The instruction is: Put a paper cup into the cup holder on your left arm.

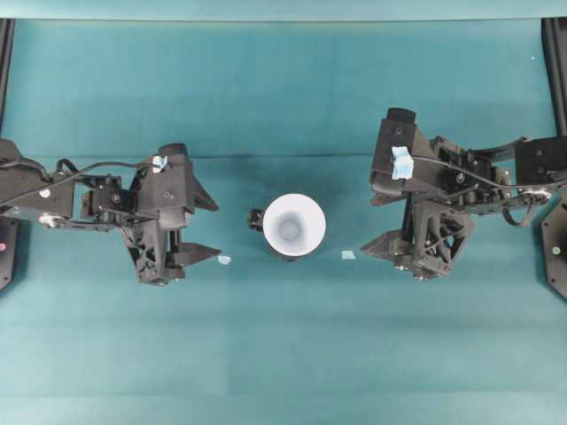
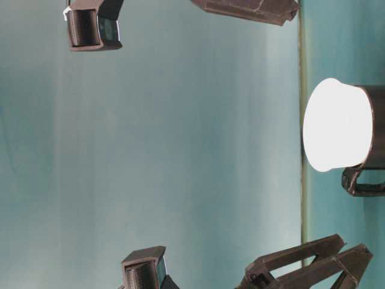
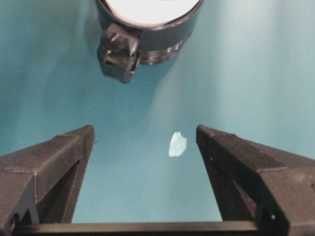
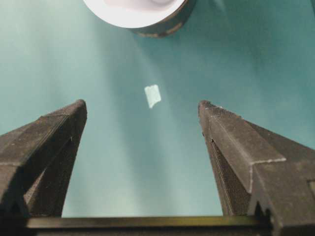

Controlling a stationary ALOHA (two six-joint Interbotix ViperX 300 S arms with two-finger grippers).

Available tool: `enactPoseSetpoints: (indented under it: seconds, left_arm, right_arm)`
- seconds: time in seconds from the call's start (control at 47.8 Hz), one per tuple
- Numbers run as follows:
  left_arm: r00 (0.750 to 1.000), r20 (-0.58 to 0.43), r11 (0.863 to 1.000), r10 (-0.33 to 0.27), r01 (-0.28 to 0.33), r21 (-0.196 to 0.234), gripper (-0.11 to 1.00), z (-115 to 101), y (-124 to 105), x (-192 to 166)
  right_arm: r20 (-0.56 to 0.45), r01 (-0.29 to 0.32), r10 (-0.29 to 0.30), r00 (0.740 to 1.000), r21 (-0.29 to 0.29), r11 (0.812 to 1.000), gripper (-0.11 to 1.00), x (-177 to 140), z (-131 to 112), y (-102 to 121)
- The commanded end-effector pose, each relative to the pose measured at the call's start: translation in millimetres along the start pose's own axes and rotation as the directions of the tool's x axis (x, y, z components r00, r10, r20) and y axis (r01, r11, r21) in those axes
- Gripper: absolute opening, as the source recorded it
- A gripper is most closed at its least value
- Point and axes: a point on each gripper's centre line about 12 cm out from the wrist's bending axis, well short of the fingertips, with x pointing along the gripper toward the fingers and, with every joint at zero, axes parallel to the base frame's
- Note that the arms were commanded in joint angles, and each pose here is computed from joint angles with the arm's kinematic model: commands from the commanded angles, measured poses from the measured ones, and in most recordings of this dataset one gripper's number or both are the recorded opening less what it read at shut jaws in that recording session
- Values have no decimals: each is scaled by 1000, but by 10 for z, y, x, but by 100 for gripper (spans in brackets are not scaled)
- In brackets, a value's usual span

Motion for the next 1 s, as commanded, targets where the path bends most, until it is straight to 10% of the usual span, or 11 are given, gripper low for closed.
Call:
enactPoseSetpoints:
  seconds: [0.0, 0.984]
  left_arm:
    - [1000, 28, 1000, 0, 0, 2, 92, 87, 1, -7]
    - [1000, 23, 1000, 1, -1, 0, 92, 80, 6, -3]
  right_arm:
    - [30, -7, 7, 1000, -8, 1000, 84, -65, 46, 17]
    - [57, -11, 11, 998, -9, 1000, 84, -46, 58, 16]
